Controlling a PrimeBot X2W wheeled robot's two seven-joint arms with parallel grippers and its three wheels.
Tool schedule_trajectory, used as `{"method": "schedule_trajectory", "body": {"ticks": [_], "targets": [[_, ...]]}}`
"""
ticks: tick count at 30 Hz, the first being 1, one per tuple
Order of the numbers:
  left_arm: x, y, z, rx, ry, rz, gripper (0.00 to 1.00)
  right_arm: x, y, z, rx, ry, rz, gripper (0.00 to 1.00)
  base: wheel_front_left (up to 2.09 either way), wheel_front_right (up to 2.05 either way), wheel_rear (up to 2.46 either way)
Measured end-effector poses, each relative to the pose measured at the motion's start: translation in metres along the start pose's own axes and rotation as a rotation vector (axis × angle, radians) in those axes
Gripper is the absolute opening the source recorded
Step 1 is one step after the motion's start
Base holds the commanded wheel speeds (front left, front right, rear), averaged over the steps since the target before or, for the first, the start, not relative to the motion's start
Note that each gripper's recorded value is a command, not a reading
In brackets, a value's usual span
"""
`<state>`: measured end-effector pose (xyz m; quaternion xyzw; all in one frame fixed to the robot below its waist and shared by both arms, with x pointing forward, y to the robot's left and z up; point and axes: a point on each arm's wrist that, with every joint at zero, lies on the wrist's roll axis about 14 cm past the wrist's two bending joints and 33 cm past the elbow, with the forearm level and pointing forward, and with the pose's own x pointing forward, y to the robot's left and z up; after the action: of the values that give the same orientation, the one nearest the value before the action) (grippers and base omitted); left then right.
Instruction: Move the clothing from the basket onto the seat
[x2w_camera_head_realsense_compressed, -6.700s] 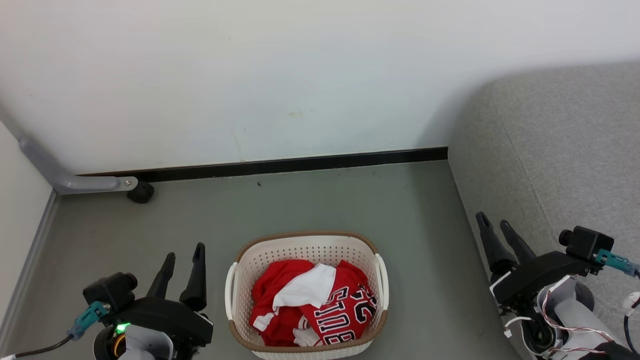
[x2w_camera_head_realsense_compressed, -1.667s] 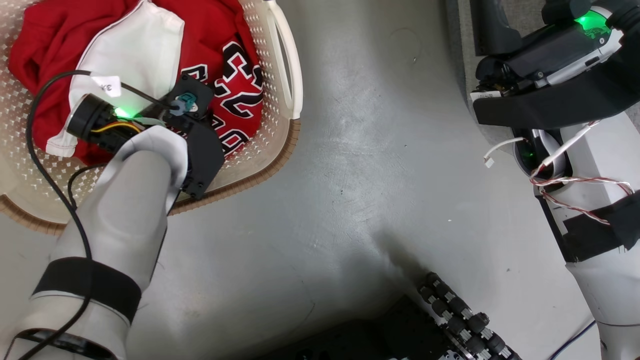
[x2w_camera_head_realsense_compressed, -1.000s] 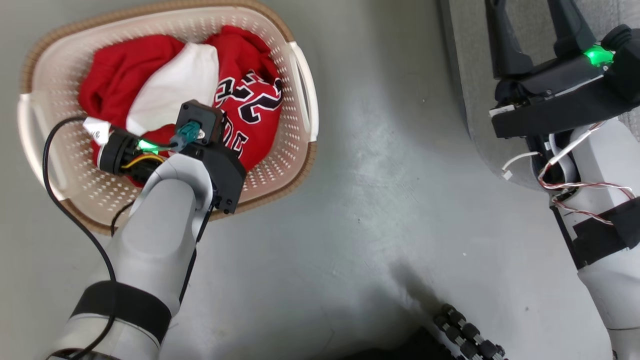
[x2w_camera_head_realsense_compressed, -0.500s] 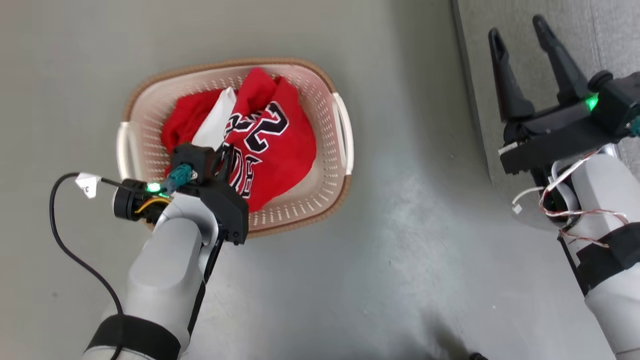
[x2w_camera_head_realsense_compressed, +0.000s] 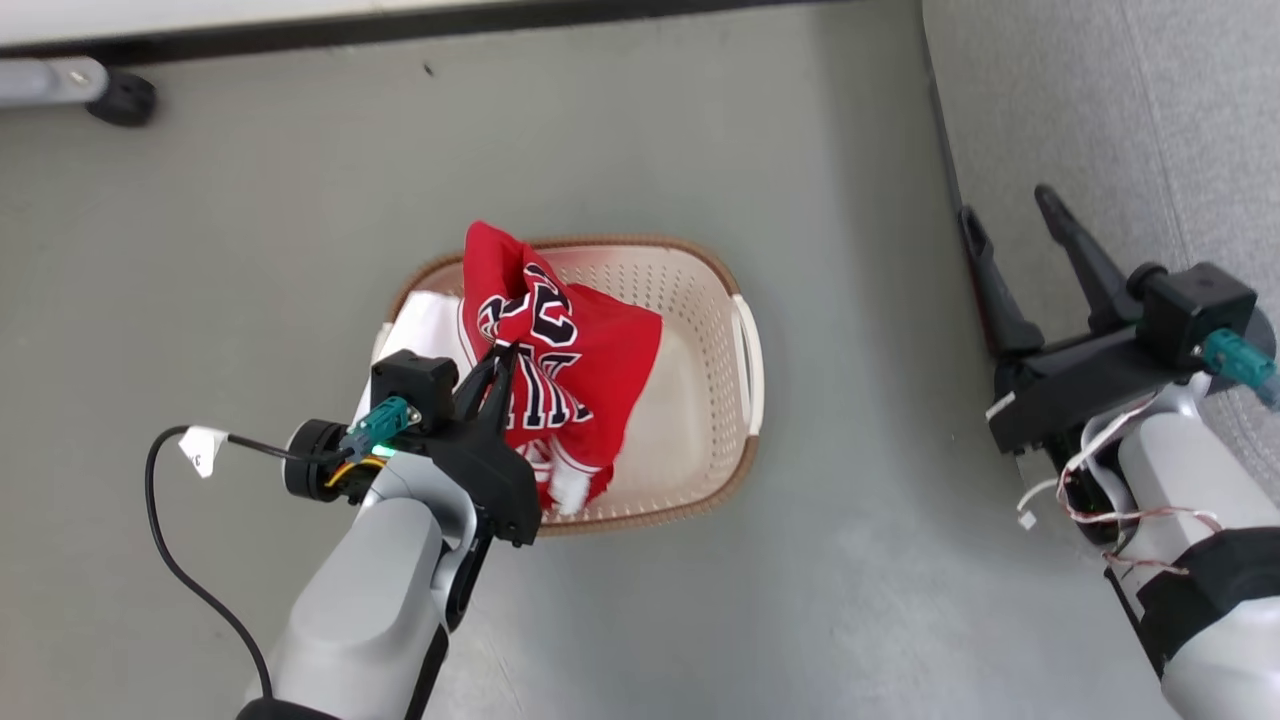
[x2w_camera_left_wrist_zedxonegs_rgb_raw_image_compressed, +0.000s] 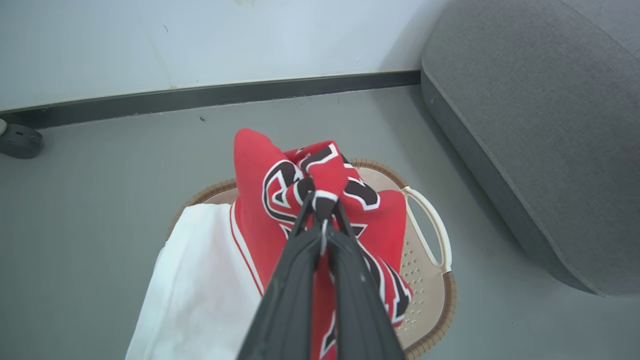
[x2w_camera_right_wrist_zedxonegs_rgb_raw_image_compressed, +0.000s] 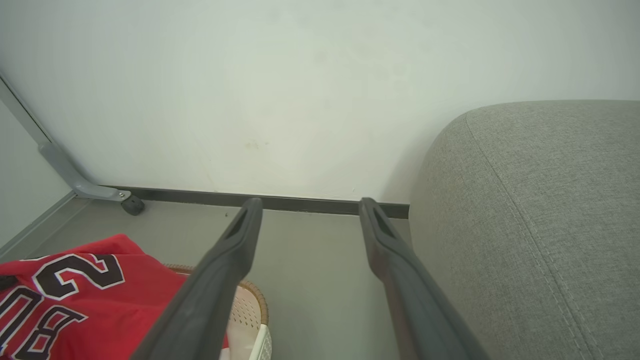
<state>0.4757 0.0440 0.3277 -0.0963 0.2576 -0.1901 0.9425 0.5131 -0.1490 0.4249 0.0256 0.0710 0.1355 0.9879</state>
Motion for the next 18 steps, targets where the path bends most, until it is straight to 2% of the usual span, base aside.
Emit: {"method": "schedule_trajectory", "body": {"ticks": [9, 18], "targets": [[-0.034, -0.016, 0.061, 0.019, -0.17, -0.022, 0.0, -0.025, 0.029, 0.005, 0.008, 0.013, 0.044, 1.0, 0.0, 0.0, 0.0], [-0.072, -0.018, 0.108, 0.031, -0.316, 0.005, 0.0, -0.049, 0.065, 0.017, 0.019, -0.006, 0.099, 1.0, 0.0, 0.0, 0.0]]}}
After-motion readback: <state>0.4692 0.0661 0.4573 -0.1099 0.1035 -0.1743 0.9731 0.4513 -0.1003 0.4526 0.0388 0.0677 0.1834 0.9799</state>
